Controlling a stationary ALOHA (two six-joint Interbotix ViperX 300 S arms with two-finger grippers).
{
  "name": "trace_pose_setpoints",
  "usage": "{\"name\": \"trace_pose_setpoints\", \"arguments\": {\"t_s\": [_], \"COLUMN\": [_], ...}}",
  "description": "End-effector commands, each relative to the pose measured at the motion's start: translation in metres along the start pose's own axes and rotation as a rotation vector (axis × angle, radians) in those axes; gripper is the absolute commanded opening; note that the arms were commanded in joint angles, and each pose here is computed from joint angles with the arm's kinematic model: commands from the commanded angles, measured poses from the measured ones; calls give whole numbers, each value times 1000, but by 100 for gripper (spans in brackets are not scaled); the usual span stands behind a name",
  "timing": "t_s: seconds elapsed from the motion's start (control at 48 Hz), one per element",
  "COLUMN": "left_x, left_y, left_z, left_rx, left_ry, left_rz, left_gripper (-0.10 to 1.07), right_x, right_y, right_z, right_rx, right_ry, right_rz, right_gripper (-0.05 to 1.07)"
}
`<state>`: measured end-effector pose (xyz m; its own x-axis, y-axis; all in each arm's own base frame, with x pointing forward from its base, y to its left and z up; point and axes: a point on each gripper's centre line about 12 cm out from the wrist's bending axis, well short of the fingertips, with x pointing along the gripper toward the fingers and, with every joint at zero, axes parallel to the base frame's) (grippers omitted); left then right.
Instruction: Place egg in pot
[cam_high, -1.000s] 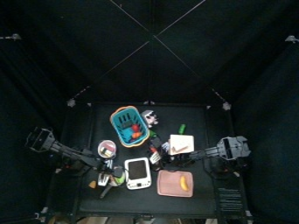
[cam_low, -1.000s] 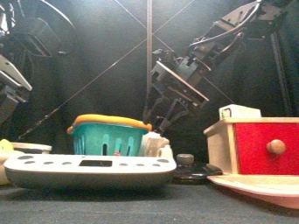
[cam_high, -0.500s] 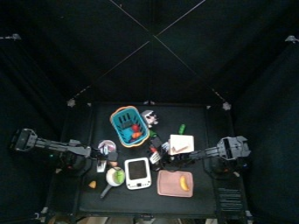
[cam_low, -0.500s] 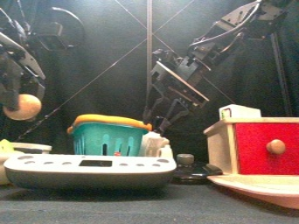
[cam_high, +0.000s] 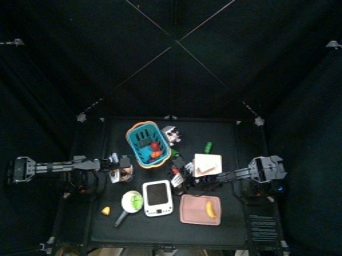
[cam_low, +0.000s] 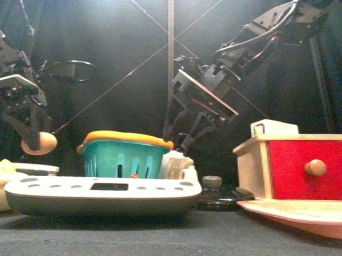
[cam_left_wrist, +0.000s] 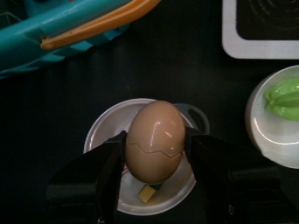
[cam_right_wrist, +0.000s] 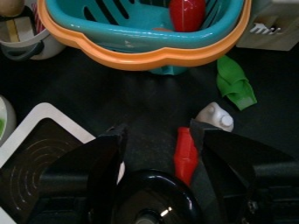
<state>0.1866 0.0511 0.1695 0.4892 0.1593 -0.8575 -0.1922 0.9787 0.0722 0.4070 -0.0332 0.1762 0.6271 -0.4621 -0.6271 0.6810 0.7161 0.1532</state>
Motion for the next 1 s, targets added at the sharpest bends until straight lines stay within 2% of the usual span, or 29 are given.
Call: {"name": "trace_pose_setpoints", "arguments": {"t_s": [0.0, 0.146, 0.312, 0.646, 0.979], "left_x": [0, 4, 7, 7, 8], "left_y": [4, 6, 9, 10, 9], "left_z": [1, -4, -4, -4, -5], "left_rx": [-7, -14, -33, -37, -45], "left_ry": [-12, -19, -64, -72, -71], "left_rz": [15, 21, 32, 34, 28], "left_gripper": [62, 63, 66, 85, 93], "right_x": [-6, -6, -6, -6, -6], "right_y": [4, 4, 5, 5, 5], "right_z": [15, 16, 16, 16, 16], "right_rx": [22, 23, 22, 20, 20], "right_ry": [-33, -34, -36, -35, -35], "right_rz": [22, 22, 24, 26, 26], "right_gripper": [92, 92, 92, 92, 92]}}
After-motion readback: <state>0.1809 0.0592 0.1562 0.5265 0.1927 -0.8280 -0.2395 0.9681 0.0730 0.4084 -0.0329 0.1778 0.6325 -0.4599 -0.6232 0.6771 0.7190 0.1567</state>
